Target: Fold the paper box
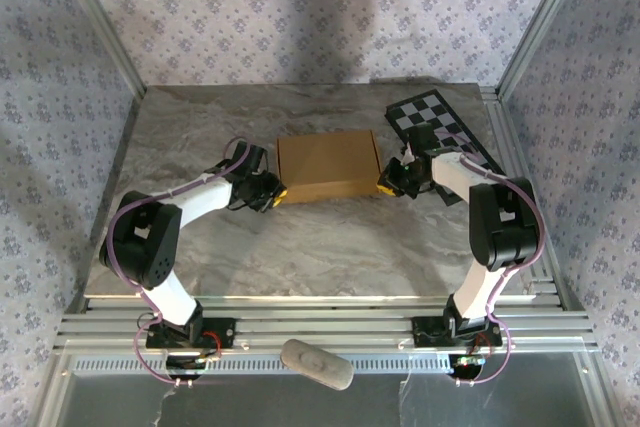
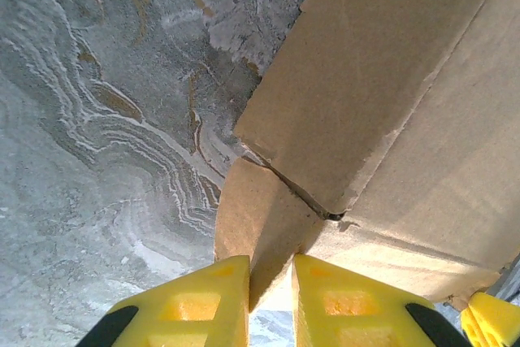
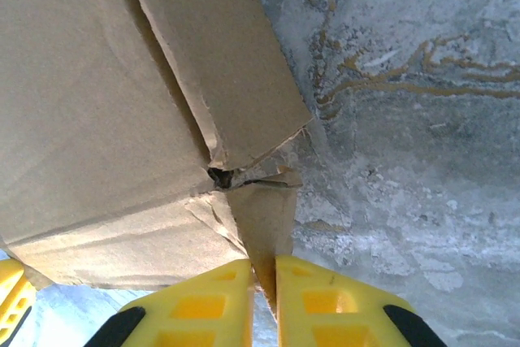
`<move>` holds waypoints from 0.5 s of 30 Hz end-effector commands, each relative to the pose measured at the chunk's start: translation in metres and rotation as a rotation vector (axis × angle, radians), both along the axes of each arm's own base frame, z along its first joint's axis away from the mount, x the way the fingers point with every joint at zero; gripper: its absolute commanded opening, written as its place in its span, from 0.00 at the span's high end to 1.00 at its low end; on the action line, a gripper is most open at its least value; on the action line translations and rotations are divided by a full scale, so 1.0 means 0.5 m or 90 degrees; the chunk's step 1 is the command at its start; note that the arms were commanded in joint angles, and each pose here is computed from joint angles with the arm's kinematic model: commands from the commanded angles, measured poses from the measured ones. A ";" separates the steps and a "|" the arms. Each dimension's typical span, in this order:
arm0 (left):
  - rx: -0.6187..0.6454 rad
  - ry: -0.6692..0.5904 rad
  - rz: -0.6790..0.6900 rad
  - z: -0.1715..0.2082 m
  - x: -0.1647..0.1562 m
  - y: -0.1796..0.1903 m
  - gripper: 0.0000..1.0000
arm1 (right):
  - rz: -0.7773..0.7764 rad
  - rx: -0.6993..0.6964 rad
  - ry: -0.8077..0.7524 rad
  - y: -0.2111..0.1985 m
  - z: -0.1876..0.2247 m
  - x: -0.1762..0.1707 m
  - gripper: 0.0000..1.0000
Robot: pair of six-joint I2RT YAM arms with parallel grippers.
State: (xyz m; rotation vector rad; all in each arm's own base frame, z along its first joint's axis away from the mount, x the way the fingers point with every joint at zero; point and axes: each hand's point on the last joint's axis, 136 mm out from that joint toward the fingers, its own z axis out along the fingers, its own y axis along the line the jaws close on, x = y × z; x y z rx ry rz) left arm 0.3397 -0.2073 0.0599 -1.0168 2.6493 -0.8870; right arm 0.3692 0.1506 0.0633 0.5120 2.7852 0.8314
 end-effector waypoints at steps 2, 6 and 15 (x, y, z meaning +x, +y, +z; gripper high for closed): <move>0.003 -0.018 -0.010 0.013 -0.004 0.004 0.82 | 0.052 0.018 -0.014 0.020 -0.010 -0.012 0.87; 0.007 -0.031 -0.015 0.015 -0.005 0.008 0.82 | 0.062 0.025 -0.028 0.022 -0.019 -0.010 0.89; 0.008 -0.021 -0.010 0.008 -0.014 0.023 0.82 | 0.099 0.033 -0.051 0.027 -0.031 -0.012 0.92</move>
